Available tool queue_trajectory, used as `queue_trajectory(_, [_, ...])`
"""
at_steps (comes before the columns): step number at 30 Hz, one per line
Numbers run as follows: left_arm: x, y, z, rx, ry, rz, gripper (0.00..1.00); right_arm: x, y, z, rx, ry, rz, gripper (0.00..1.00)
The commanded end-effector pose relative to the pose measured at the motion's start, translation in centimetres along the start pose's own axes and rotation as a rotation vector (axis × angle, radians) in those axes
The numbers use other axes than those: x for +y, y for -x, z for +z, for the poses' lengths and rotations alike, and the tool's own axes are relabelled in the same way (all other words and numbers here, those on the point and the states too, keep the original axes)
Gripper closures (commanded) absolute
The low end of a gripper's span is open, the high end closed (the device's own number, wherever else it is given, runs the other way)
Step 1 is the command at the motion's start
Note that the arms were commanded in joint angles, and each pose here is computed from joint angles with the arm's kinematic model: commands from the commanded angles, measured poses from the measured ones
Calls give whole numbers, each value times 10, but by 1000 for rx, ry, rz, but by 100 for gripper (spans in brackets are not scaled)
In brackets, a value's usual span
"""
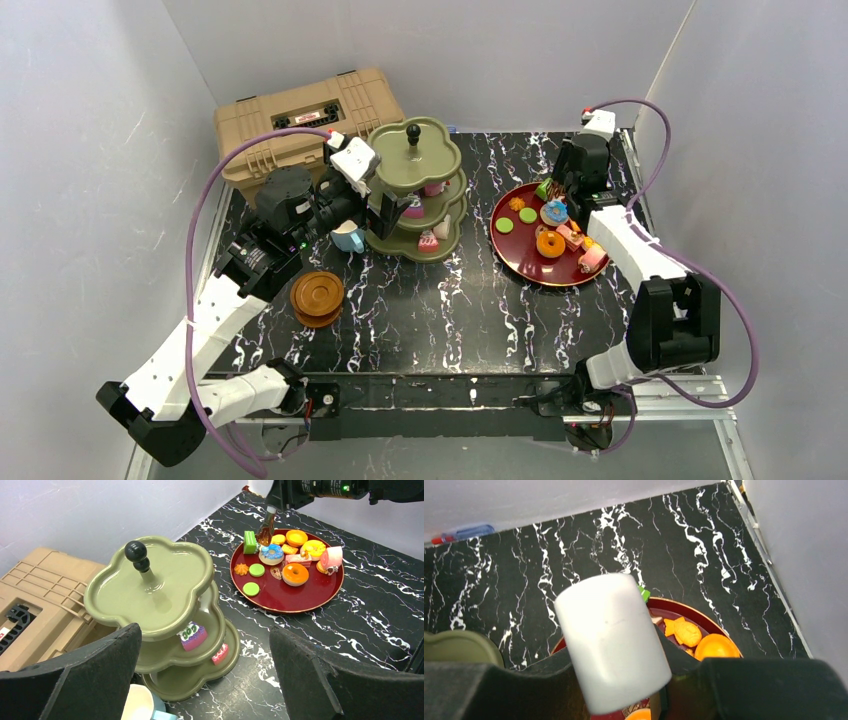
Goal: Serve the afternoon tea
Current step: Pick up the desert from the tray.
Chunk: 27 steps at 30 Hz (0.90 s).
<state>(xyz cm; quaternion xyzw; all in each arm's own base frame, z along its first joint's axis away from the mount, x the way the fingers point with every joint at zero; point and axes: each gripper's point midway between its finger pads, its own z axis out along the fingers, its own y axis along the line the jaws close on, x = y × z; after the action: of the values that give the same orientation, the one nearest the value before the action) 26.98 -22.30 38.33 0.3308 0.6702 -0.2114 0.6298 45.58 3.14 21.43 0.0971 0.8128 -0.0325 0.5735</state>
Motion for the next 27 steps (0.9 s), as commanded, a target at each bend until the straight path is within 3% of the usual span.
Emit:
queue_trajectory(1, [1, 8, -9, -32, 4, -4, 2, 1, 61, 2, -178, -25, 83, 67])
queue_trajectory(4, [1, 7, -9, -32, 5, -4, 2, 1, 62, 8, -183, -36, 86, 58])
queue_trajectory(27, [2, 7, -12, -39, 1, -9, 2, 7, 52, 37, -172, -38, 156, 42])
